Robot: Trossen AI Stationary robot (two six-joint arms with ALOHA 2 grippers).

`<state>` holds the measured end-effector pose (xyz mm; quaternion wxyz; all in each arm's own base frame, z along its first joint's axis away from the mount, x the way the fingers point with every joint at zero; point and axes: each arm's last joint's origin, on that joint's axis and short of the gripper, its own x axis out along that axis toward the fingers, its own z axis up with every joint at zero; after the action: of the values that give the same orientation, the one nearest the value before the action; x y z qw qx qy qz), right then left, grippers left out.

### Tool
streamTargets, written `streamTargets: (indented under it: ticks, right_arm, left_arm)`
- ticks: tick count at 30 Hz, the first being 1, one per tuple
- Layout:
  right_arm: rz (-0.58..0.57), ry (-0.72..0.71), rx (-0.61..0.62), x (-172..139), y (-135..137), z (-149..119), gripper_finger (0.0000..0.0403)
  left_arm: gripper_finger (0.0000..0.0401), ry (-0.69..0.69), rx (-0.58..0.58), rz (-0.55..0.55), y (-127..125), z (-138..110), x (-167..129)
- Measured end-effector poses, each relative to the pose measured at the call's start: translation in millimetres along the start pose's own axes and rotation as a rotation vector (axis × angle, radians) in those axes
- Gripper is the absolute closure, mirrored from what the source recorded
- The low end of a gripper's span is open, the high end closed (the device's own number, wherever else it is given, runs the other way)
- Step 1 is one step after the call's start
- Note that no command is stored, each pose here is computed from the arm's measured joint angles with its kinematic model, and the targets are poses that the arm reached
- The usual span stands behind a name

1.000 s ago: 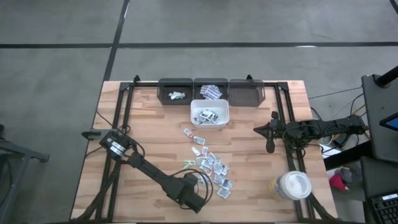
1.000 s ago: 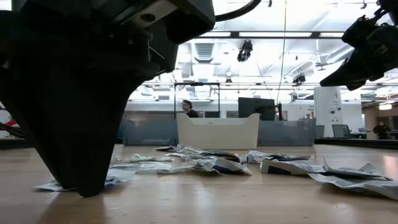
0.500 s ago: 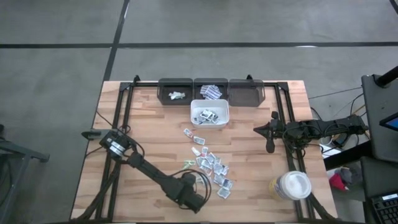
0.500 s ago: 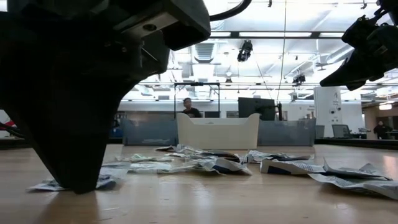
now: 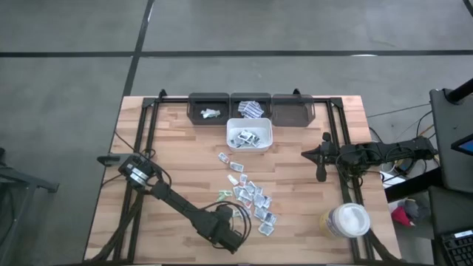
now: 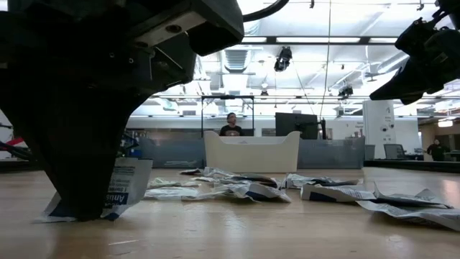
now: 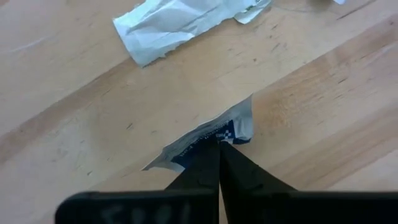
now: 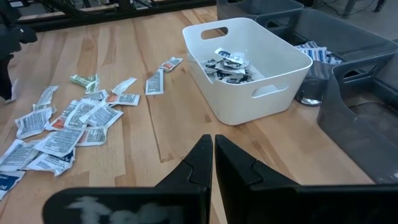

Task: Pick & Place First Aid Supplies
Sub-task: Put the blue alcohol pad into the white bin

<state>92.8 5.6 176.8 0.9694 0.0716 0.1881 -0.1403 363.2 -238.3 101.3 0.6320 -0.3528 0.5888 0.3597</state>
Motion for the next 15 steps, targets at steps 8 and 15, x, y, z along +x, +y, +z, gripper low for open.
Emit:
streamTargets:
  ticks: [8,15]
  right_arm:
    - [0.0,0.0,0.0,0,0,0,0.0385]
    - [0.0,0.0,0.0,0,0,0,0.0385]
  left_arm:
    - [0.0401,-0.019,0.177,-0.068,-4,-3,-35]
    - [0.0401,-0.3,0.408,-0.213,0,-13,-102]
